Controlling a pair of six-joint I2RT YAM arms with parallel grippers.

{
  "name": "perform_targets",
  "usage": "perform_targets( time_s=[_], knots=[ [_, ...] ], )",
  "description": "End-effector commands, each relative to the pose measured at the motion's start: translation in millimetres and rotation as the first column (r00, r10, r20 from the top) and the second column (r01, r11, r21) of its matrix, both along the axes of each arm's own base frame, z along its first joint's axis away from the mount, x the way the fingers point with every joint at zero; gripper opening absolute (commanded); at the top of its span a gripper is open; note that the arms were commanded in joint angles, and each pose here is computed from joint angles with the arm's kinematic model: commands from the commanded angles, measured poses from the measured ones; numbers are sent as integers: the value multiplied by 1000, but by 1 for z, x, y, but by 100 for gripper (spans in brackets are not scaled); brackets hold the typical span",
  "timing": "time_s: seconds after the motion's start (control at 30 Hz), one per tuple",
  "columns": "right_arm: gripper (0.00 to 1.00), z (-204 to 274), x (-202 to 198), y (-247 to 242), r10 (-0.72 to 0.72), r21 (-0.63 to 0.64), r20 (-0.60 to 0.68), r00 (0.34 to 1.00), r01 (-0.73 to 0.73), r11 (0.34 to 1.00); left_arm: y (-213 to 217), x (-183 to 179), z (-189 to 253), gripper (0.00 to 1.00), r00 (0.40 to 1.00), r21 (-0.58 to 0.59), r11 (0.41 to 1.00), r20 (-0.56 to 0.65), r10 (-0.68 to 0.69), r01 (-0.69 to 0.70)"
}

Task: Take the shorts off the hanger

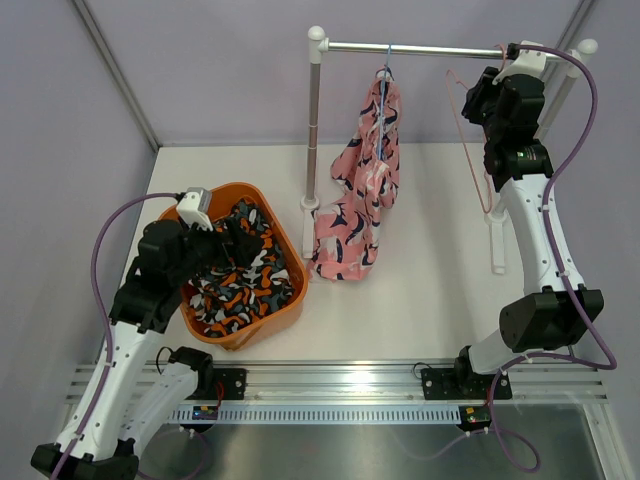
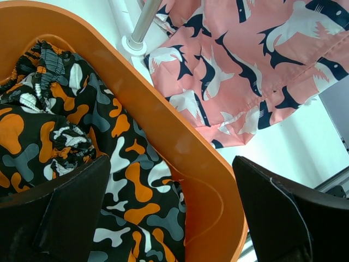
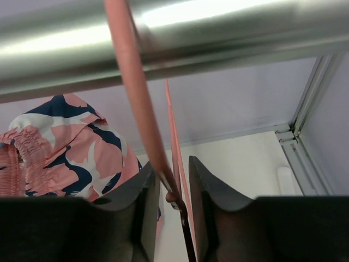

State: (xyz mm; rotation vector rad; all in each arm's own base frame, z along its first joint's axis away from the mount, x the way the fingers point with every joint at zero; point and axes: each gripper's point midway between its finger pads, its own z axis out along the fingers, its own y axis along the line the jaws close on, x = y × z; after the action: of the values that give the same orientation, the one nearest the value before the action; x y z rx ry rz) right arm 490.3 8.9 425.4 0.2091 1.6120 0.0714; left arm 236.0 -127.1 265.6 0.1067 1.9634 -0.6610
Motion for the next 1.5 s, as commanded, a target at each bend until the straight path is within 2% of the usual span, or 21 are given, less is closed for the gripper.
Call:
perform_targets(
  time_s=[0.0,0.03,0.1,0.37,0.57,0.67,0.77,0.97,1.1,1.2,1.47],
  knots=[
    [38,23,-17,-7,-33,33,46,998,31,999,0,2,13,99,997,0,1000,71,-2,2],
    [44,28,-19,-7,-33,35,54,998,31,999,0,2,13,99,998,-1,1000,70,-2,2],
    [48,30,-25,-7,-37,45,49,998,34,998,1,1,13,99,997,0,1000,76,1,-1],
    [58,53,-60,-13,-82,114,73,994,73,991,1,-1,12,99,997,-1,1000,79,-5,6],
    [59,70,-98,-12,-88,187,84,993,71,980,1,-3,14,99,996,-3,1000,89,-6,6],
    [58,79,-110,12,-6,203,93,996,-13,979,1,-3,14,99,996,-5,1000,91,-7,7],
    [58,85,-116,53,62,153,86,994,-75,985,1,-3,14,99,996,-5,1000,91,-7,7],
    [59,89,-107,126,197,110,69,978,-203,973,3,-3,14,99,996,-1,1000,93,0,1],
    [59,75,-87,171,245,64,38,969,-247,967,2,-3,13,99,996,-1,1000,91,-3,3],
    [59,68,-74,191,215,11,39,976,-215,976,2,-3,13,99,996,0,1000,91,-1,1],
    [60,61,-43,194,115,-20,66,991,-114,993,3,-3,10,99,996,4,1000,87,-2,1]
  ],
)
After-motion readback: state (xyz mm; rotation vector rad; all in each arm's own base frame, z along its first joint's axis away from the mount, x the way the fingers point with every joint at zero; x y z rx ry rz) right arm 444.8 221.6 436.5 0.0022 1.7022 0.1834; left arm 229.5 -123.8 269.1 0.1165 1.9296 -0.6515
